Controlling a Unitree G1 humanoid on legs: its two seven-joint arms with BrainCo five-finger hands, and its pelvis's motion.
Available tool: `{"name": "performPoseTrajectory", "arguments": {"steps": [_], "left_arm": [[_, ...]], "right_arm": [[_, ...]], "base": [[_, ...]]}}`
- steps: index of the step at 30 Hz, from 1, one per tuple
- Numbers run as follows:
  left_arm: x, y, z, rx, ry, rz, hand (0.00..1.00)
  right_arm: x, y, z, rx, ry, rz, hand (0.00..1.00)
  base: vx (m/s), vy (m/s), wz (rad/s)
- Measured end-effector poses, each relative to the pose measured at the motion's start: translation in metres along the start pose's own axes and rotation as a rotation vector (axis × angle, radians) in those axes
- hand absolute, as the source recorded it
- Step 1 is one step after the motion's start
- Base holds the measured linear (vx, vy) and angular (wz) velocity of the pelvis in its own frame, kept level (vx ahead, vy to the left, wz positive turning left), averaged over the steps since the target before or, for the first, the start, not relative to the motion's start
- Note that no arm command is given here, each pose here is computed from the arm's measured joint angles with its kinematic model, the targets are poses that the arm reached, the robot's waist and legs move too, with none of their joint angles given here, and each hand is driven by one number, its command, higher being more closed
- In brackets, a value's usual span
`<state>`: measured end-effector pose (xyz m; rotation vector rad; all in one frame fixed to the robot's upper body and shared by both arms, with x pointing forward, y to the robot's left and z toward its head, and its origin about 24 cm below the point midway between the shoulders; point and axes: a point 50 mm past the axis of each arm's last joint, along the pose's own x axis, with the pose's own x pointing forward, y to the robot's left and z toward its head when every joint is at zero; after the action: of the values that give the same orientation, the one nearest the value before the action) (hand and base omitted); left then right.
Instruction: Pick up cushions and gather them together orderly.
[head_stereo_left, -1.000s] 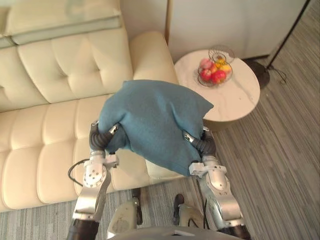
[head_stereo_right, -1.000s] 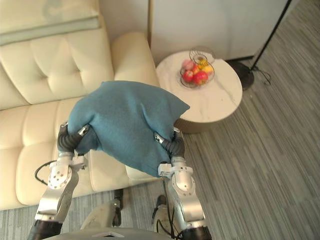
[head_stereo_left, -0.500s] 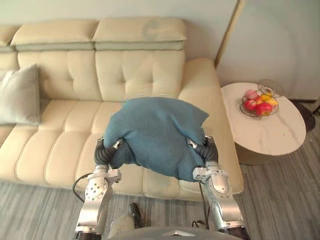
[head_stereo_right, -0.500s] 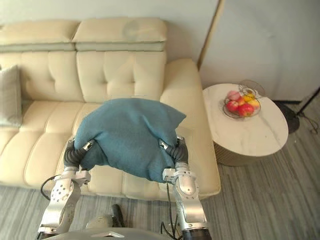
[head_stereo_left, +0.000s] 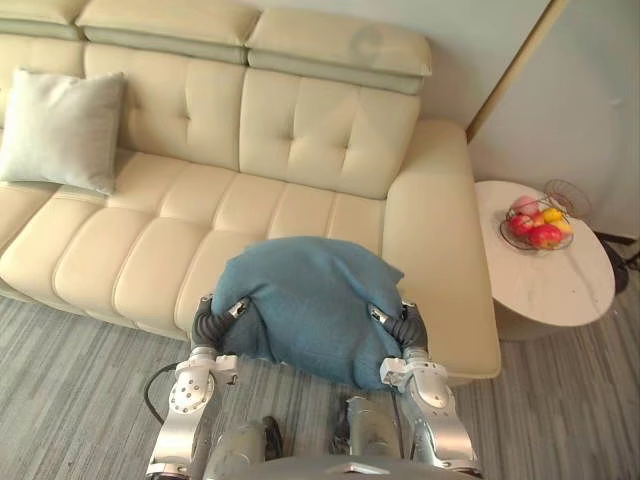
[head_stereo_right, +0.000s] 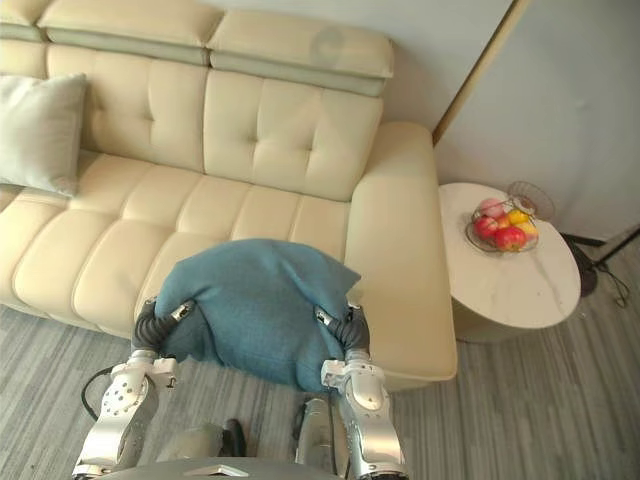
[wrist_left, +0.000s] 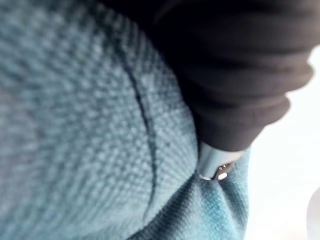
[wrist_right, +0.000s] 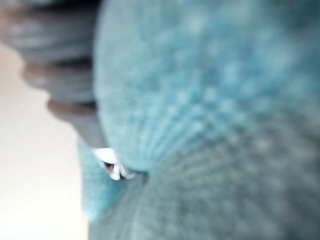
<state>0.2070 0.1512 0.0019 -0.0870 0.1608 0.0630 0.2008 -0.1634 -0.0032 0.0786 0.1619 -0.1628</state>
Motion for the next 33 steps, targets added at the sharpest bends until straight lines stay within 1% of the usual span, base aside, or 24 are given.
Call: {"name": "performPoseTrajectory", "arguments": {"steps": [2, 4, 6, 10, 14, 16, 17, 21, 27, 31, 33], "left_arm": [[-0.004, -0.010, -0.004, -0.005, 0.018, -0.030, 1.00], [-0.007, -0.010, -0.006, -0.007, 0.026, -0.030, 1.00], [-0.009, -0.010, -0.001, -0.015, 0.004, -0.026, 1.00], [-0.012, -0.013, 0.022, -0.055, -0.097, -0.023, 1.00], [-0.010, -0.016, 0.032, -0.072, -0.150, -0.029, 1.00], [-0.011, -0.019, 0.031, -0.092, -0.145, -0.031, 1.00], [-0.015, -0.015, 0.028, -0.087, -0.135, -0.015, 1.00], [-0.013, -0.007, 0.028, -0.061, -0.130, 0.011, 1.00], [-0.016, -0.004, 0.023, -0.050, -0.110, 0.013, 1.00], [-0.005, -0.002, 0.016, -0.013, -0.080, 0.008, 1.00], [0.001, -0.003, 0.016, 0.000, -0.075, 0.020, 1.00]], "right_arm": [[-0.010, -0.010, -0.004, -0.021, 0.018, -0.018, 1.00], [-0.017, -0.011, -0.002, -0.020, 0.016, -0.020, 1.00], [-0.023, -0.010, 0.006, -0.018, -0.017, -0.012, 1.00], [-0.024, -0.009, 0.041, -0.037, -0.164, 0.015, 1.00], [-0.020, -0.008, 0.049, -0.031, -0.208, 0.010, 1.00], [-0.021, -0.010, 0.048, -0.041, -0.205, 0.000, 1.00], [-0.019, -0.008, 0.045, -0.044, -0.187, 0.012, 1.00], [-0.019, 0.003, 0.035, 0.021, -0.144, -0.007, 1.00], [-0.014, 0.006, 0.034, -0.001, -0.143, 0.013, 1.00], [-0.002, 0.009, 0.018, -0.050, -0.079, 0.016, 1.00], [0.005, 0.012, 0.018, -0.074, -0.078, 0.022, 1.00]], "base": [[0.22, -0.074, 0.67], [0.31, -0.075, 0.35], [0.37, -0.083, 0.16], [0.33, -0.031, -0.39], [0.29, 0.190, -0.59], [0.26, 0.391, -0.71], [0.19, 0.300, -0.69], [0.13, 0.204, -0.36], [0.00, 0.073, -0.72], [-0.09, 0.010, -0.62], [-0.07, 0.017, -0.47]]}}
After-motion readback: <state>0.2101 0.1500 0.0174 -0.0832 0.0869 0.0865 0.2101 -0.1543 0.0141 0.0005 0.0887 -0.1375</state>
